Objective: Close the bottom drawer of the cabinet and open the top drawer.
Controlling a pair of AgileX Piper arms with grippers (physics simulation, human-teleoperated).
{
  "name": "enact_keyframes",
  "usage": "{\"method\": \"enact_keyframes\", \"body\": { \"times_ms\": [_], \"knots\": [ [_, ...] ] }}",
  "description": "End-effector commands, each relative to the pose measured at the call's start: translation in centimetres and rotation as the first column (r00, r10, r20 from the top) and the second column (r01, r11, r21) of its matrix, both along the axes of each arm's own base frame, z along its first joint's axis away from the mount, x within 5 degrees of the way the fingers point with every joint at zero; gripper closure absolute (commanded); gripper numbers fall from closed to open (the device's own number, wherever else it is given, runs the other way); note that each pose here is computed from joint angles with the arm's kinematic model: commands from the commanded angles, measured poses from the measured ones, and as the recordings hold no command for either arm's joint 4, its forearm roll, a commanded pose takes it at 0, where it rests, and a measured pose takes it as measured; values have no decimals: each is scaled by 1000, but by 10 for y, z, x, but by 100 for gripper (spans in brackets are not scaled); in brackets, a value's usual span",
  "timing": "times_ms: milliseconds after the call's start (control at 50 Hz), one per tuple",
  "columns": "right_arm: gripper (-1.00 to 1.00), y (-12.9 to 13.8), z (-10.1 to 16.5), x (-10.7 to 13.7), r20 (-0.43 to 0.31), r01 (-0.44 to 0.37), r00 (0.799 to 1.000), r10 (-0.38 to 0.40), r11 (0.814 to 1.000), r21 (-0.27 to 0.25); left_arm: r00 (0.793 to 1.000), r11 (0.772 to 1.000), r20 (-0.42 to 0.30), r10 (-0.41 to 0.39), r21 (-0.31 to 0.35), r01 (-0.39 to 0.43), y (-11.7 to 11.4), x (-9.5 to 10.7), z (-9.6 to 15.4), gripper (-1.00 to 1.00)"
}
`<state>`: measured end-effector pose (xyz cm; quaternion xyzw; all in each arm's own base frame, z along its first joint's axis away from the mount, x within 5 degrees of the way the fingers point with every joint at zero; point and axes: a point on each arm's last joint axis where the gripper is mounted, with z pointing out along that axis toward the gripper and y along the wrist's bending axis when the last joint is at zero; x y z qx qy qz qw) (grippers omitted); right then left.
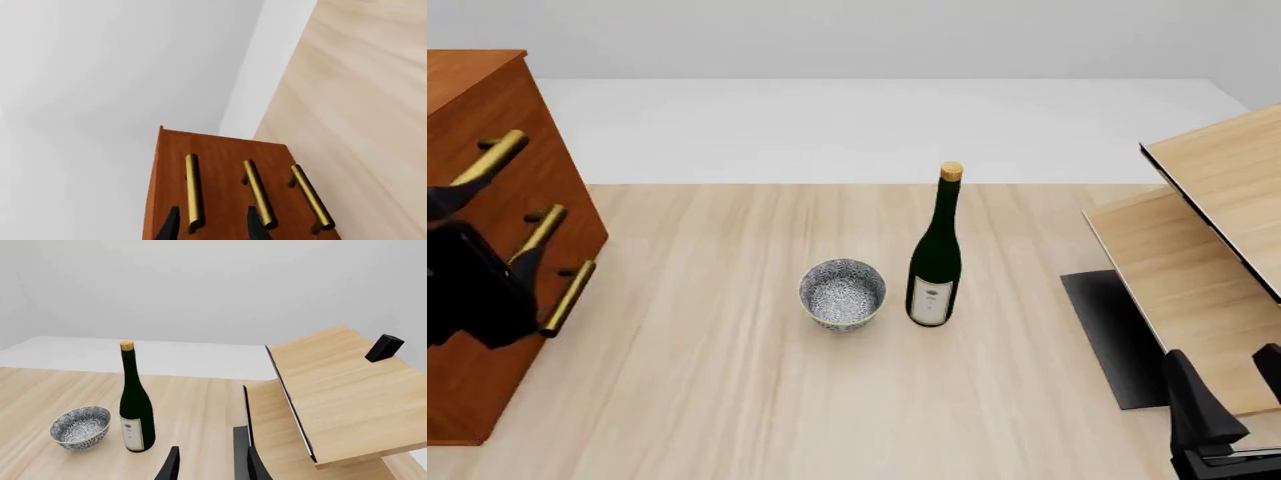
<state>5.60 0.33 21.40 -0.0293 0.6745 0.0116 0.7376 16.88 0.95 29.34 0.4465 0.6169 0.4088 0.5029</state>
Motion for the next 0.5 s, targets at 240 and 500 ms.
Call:
{"method": "enact_keyframes", "body": {
  "times_ms": [240,500],
  "knots": [
    [-100,0,0,0,1,-1,1000,1,1000,0,997,989,47,65,128,-70,15,1,-5,-100],
    [-100,0,0,0,2,0,1000,0,1000,2,991,983,73,109,141,-119,24,5,3,-100]
  ]
}}
